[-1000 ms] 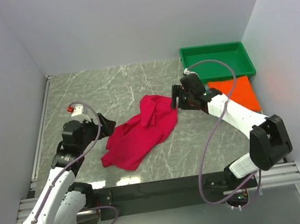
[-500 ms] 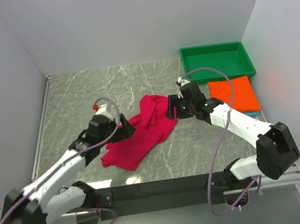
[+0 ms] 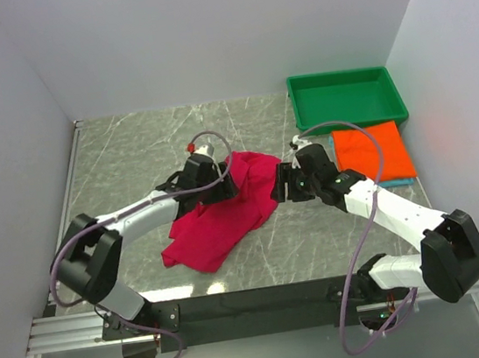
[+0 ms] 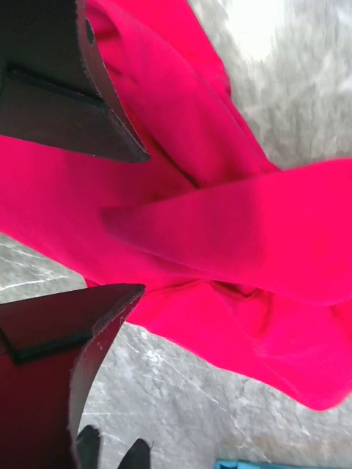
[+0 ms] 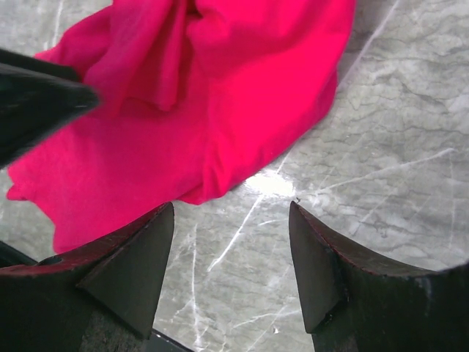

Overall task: Fold and stack the t-shirts
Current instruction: Flatten the tshirt out

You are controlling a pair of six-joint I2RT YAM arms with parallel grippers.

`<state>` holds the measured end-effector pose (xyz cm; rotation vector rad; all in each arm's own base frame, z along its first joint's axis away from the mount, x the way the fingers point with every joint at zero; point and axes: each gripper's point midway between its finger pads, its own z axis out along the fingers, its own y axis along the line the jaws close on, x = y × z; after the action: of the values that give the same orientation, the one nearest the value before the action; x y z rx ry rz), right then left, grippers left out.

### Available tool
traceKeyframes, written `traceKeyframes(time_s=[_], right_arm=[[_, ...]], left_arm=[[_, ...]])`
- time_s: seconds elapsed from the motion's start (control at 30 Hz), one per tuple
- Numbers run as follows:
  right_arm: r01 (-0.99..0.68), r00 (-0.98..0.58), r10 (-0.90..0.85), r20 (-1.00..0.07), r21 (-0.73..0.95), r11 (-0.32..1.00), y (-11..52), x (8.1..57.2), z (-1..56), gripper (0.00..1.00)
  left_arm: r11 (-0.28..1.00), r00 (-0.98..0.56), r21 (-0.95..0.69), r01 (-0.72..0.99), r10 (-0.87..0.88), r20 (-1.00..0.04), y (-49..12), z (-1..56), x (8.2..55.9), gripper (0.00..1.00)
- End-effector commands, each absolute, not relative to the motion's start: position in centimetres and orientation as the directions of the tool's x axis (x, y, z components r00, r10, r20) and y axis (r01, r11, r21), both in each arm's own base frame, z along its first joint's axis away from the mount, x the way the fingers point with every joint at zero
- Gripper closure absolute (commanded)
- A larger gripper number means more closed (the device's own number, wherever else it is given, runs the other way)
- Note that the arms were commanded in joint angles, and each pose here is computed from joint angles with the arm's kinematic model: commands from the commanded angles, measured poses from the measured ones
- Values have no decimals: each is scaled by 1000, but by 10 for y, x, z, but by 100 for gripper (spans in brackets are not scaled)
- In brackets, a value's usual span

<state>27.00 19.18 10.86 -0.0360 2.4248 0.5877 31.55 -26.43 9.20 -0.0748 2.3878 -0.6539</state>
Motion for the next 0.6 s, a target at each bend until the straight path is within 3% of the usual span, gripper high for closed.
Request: traceKeyframes(time_s=[0.0, 0.1, 0.23, 0.33, 0.37, 0.57], right_arm=[[-186, -781, 139, -609, 439, 879, 198, 272, 117, 30], [-196, -786, 135, -604, 449, 872, 201, 271, 115, 29], [-206, -801, 129, -585, 472, 857, 208, 270, 111, 29], [-217, -829, 109, -549, 495, 842, 217, 268, 106, 27], [-220, -840, 101, -532, 505, 835, 220, 267, 104, 27], [-193, -899, 66, -434, 527, 828, 243, 269, 82, 22]], left_arm=[[856, -784, -489, 167, -185, -593, -289, 100, 324, 29], [860, -801, -482, 168, -166, -575, -297, 90, 322, 34], [862, -807, -479, 167, -159, -568, -301, 84, 321, 52], [862, -796, -475, 177, -158, -584, -302, 93, 323, 80], [876, -787, -453, 167, -159, -597, -296, 95, 326, 97], [923, -637, -341, 176, -157, -755, -265, 182, 349, 99]])
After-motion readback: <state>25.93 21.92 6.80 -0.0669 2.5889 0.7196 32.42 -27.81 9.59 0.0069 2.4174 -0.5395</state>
